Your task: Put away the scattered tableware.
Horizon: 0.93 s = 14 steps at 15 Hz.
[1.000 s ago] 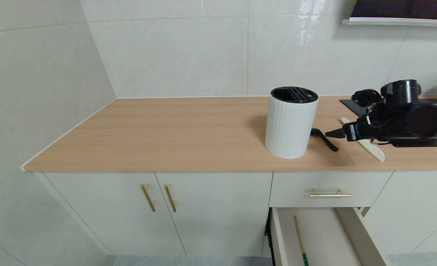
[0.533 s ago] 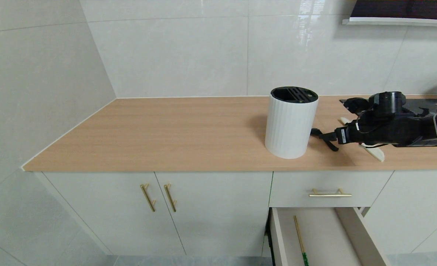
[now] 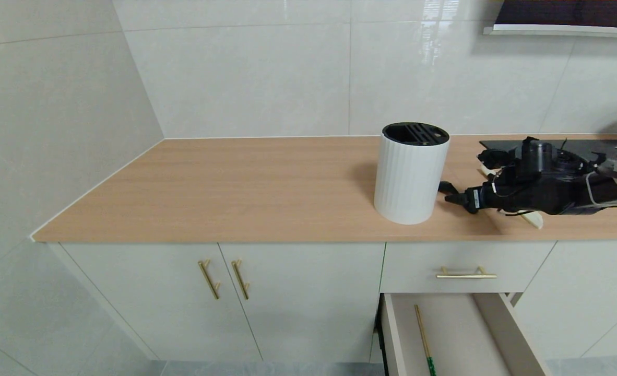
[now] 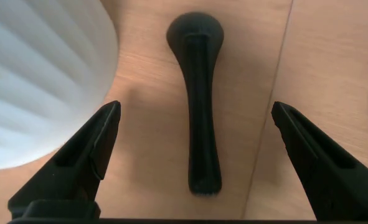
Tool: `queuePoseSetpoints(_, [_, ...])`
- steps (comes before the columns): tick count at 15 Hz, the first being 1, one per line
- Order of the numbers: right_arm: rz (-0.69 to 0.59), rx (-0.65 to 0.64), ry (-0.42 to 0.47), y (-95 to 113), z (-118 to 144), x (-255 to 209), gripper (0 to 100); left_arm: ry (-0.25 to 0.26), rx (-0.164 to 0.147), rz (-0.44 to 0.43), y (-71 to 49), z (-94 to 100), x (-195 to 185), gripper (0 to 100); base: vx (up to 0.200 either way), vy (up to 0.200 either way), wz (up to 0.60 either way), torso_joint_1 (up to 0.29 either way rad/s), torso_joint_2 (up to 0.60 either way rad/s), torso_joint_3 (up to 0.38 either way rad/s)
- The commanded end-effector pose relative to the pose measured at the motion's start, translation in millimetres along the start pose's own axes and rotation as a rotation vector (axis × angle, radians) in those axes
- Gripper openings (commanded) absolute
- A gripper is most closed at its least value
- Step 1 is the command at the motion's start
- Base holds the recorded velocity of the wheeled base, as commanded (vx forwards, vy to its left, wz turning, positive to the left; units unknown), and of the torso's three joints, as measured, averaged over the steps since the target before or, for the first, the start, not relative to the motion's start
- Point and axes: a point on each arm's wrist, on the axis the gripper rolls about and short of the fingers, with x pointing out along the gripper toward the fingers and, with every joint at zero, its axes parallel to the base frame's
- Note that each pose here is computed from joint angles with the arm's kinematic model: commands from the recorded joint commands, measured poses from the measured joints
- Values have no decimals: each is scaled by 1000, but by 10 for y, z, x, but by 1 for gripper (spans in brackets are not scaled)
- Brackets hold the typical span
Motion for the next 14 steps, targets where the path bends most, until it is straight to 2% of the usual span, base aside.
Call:
queuePoseSetpoints(1, [0, 2, 11, -13, -52, 55, 100, 0, 0, 1, 0, 0, 0, 100, 0, 0, 0, 0, 0, 0])
queuePoseSetpoints(14, [-37, -30, -4, 21, -122, 146, 100, 0, 0, 1, 0, 0, 0, 100, 0, 0, 0, 0, 0, 0])
